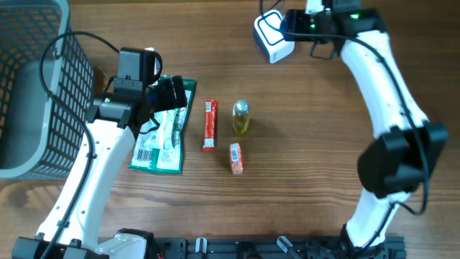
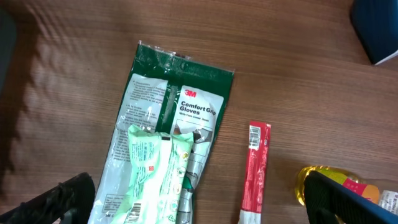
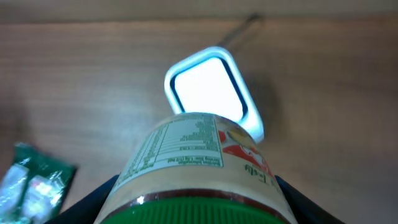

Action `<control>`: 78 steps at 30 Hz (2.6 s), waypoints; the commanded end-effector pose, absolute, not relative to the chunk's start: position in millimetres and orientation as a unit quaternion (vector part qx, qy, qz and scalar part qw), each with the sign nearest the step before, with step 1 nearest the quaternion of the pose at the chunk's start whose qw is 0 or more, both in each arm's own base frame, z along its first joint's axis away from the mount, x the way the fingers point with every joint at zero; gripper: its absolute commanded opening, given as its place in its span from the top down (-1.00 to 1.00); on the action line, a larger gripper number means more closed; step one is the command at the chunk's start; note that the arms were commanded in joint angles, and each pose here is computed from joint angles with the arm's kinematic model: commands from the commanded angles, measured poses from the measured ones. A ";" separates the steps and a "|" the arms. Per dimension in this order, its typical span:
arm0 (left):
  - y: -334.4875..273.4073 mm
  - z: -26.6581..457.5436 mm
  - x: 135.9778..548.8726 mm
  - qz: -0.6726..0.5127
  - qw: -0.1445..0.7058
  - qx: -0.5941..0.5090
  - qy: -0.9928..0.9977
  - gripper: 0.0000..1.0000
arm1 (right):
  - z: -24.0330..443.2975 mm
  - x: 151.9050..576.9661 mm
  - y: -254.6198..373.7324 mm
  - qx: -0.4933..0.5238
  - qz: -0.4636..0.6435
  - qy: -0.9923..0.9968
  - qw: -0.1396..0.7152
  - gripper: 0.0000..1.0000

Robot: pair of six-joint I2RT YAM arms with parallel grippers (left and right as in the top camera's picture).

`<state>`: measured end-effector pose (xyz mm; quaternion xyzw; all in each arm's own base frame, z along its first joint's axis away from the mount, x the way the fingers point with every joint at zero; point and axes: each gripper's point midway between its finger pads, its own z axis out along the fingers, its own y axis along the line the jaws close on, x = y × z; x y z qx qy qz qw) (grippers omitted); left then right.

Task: Scan the item barcode
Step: 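Carry the container to the white scanner and present its label, then move the container right and lower it onto the table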

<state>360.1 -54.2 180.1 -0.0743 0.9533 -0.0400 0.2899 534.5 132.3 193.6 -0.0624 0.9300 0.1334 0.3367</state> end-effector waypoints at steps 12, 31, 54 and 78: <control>-53.2 180.9 361.5 -0.043 0.291 -0.076 0.953 -1.00 | 166.1 628.4 152.9 -0.007 0.180 0.869 0.461 0.91; -53.2 181.0 361.6 -0.043 0.291 -0.076 0.953 -1.00 | 138.9 644.7 169.9 -0.035 0.219 0.840 0.496 0.91; -53.2 181.0 361.6 -0.043 0.291 -0.076 0.953 -1.00 | 227.9 502.8 36.9 0.125 0.238 0.917 0.295 0.91; -53.2 181.0 361.6 -0.043 0.291 -0.076 0.953 -1.00 | 68.6 332.9 -87.4 0.319 -0.057 0.946 -0.007 0.91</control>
